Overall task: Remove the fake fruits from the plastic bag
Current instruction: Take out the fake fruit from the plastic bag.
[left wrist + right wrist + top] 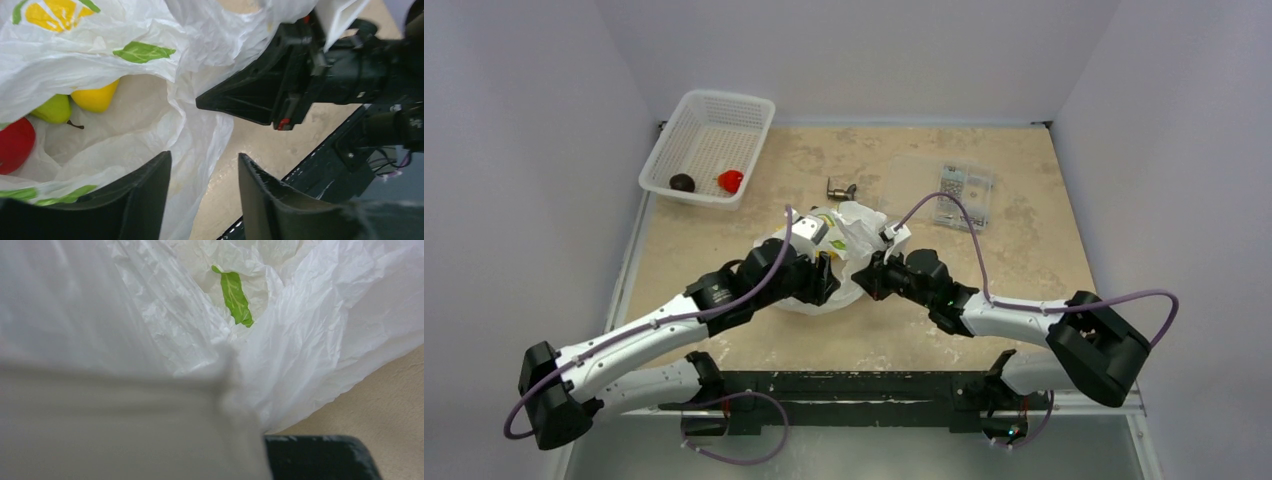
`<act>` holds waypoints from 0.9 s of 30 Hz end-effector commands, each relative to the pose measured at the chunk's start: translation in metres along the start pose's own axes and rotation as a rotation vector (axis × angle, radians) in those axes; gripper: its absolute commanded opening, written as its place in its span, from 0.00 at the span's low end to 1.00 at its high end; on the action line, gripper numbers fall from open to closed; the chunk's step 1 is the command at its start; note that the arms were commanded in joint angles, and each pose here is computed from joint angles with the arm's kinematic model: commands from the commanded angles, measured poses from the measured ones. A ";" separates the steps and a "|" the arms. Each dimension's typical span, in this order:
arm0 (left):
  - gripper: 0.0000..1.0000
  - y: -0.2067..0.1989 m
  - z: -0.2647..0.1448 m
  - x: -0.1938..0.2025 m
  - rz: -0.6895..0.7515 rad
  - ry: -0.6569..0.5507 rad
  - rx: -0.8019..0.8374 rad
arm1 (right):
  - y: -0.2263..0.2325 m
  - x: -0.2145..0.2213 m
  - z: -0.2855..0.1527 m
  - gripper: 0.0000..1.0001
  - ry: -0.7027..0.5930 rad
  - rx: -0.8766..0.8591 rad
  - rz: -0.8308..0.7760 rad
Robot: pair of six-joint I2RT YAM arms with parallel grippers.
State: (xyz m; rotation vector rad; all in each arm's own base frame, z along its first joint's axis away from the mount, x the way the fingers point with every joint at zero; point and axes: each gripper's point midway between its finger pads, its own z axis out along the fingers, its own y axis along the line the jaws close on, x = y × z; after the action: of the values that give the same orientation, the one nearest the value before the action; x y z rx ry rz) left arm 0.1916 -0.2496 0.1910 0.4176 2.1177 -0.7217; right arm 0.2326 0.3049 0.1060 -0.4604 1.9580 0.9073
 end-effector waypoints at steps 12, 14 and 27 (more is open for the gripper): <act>0.27 0.023 0.065 -0.008 0.240 0.025 -0.200 | 0.013 -0.023 -0.006 0.00 -0.094 -0.064 -0.005; 0.18 0.031 0.071 -0.008 0.257 0.018 -0.239 | 0.013 -0.022 -0.006 0.00 -0.091 -0.062 -0.002; 0.16 0.078 0.108 -0.019 0.159 -0.045 -0.350 | 0.013 -0.020 -0.006 0.00 -0.083 -0.064 -0.005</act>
State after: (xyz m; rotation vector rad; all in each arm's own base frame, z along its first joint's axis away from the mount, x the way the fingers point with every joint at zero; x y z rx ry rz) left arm 0.2808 -0.2535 0.1126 0.4718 2.1593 -0.2214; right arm 0.2307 0.3050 0.1165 -0.4559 1.9071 0.9380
